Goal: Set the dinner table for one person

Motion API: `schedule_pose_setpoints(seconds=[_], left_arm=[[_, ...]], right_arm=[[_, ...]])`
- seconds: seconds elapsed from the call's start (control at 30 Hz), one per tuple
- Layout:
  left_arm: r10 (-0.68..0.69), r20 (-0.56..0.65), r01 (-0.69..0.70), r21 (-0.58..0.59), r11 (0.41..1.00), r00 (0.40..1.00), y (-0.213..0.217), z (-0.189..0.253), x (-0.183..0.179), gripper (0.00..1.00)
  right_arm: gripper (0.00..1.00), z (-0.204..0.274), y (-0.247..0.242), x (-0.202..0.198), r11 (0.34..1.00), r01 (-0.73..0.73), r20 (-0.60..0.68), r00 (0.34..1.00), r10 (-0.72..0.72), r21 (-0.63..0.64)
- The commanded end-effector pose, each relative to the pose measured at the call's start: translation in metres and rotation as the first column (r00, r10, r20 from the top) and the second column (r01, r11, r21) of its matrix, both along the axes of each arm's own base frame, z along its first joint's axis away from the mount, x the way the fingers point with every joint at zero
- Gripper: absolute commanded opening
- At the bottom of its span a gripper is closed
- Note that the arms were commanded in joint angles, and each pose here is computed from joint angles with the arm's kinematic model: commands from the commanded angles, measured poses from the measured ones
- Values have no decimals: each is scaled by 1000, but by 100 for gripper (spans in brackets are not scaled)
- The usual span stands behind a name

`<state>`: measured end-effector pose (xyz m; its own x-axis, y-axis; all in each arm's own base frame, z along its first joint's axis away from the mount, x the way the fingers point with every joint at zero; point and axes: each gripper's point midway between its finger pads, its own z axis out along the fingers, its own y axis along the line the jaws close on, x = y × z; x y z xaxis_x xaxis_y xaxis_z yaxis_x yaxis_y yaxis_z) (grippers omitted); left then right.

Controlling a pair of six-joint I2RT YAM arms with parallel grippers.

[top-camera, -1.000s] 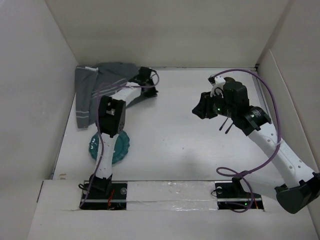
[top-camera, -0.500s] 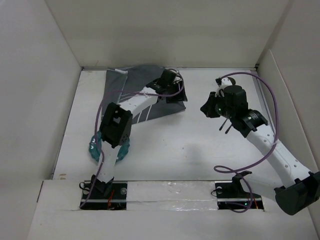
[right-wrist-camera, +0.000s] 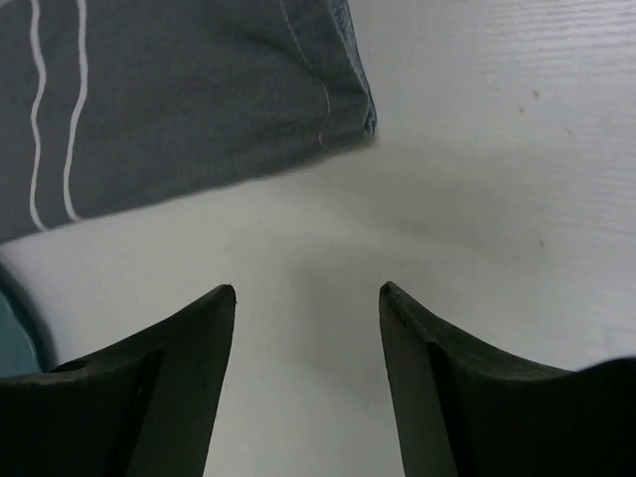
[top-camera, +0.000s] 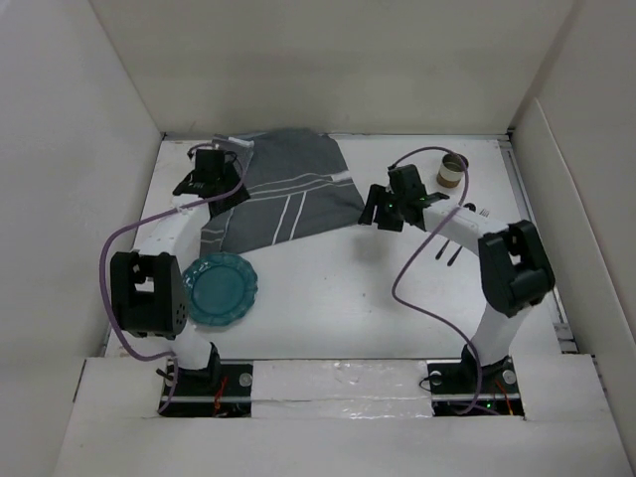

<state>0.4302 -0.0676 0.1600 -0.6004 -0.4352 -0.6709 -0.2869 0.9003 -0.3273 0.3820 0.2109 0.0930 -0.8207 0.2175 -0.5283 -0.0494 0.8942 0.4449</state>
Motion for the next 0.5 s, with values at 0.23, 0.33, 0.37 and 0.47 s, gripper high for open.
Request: schedule_pose_setpoints(seconds=[0.23, 0.33, 0.37, 0.47], left_arm=[[60, -249, 3, 244, 970, 967, 51, -79, -26, 60], [90, -282, -11, 272, 962, 955, 56, -93, -19, 60], [100, -282, -19, 278, 960, 954, 57, -95, -17, 59], [115, -287, -30, 287, 958, 951, 58, -101, -8, 58]], right_arm=[[66, -22, 16, 68, 988, 150, -22, 988, -150, 28], [64, -35, 16, 72, 984, 178, -53, 983, -177, 13], [63, -38, 17, 73, 983, 184, -55, 982, -182, 18], [59, -44, 17, 78, 976, 213, -72, 975, -209, 46]])
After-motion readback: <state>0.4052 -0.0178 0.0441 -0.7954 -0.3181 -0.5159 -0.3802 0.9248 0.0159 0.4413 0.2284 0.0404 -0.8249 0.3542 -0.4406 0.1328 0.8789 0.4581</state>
